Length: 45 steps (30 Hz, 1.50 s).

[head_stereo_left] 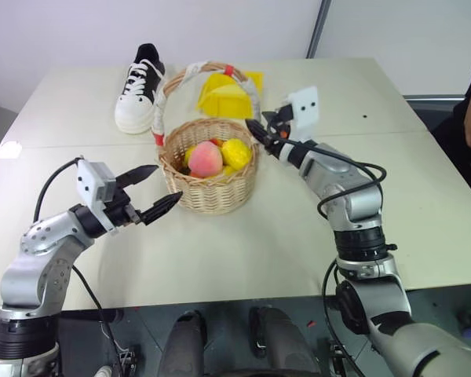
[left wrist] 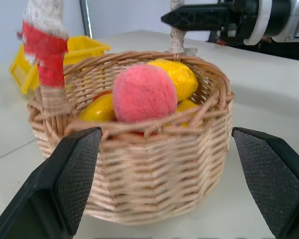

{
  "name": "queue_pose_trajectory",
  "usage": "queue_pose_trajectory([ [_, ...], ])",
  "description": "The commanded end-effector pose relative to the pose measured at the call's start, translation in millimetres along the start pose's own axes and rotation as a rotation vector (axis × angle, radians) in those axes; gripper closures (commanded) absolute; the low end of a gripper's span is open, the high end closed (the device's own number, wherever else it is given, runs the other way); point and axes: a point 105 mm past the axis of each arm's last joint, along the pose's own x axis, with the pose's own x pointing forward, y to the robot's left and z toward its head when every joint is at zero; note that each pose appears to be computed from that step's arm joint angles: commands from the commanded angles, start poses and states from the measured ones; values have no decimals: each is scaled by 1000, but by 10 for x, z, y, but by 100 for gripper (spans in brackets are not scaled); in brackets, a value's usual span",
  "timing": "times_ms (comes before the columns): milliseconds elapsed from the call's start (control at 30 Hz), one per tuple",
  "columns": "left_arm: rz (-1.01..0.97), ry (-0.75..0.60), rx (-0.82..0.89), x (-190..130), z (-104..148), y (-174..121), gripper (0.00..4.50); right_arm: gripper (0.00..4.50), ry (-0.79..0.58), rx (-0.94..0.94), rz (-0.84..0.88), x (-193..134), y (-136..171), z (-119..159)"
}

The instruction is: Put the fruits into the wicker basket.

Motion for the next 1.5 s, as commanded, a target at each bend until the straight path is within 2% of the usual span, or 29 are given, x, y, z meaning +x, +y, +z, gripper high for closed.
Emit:
queue_pose_trajectory([
  [33,6,-49,49,-35,166,-14,0,441,-111,-8,22,-67,29,286],
  [100,5,-51,49,-26,170,-20,0,447,-135,-41,13,-142,1,348],
  [167,2,-55,48,-8,177,-25,0,447,-157,-90,-52,-268,-152,427],
  [300,-14,-63,43,35,184,-46,0,447,-192,-149,-265,-568,-634,602],
  [400,-31,-66,37,97,171,-62,0,447,-174,-235,-506,-923,-1166,713],
  [500,-57,-78,29,173,168,-89,0,447,-120,-261,-676,-1164,-1532,664],
  [633,-85,-94,31,274,182,-123,0,447,-82,-260,-762,-1269,-1743,549],
  [700,-94,-100,35,305,194,-134,0,364,-67,-246,-784,-1303,-1805,488],
  [733,-94,-101,37,316,201,-127,0,360,-70,-245,-789,-1337,-1816,485],
  [767,-93,-97,39,315,200,-118,0,291,-74,-266,-787,-1385,-1806,510],
  [800,-88,-90,38,309,189,-101,0,270,-75,-287,-786,-1436,-1798,530],
  [867,-65,-73,37,286,157,-49,0,182,-86,-324,-770,-1534,-1767,567],
  [1033,64,7,24,105,-8,192,0,182,-107,-379,-610,-1820,-1582,575],
  [1133,149,60,13,-48,-127,319,0,182,-89,-319,-445,-1840,-1373,481],
  [1267,253,105,22,-267,-251,459,0,182,36,-304,-54,-1630,-719,107],
  [1367,330,133,10,-378,-337,535,0,182,87,-277,153,-1512,-308,-169],
  [1500,366,157,-2,-472,-421,490,0,182,117,-259,219,-1360,-179,-390],
])
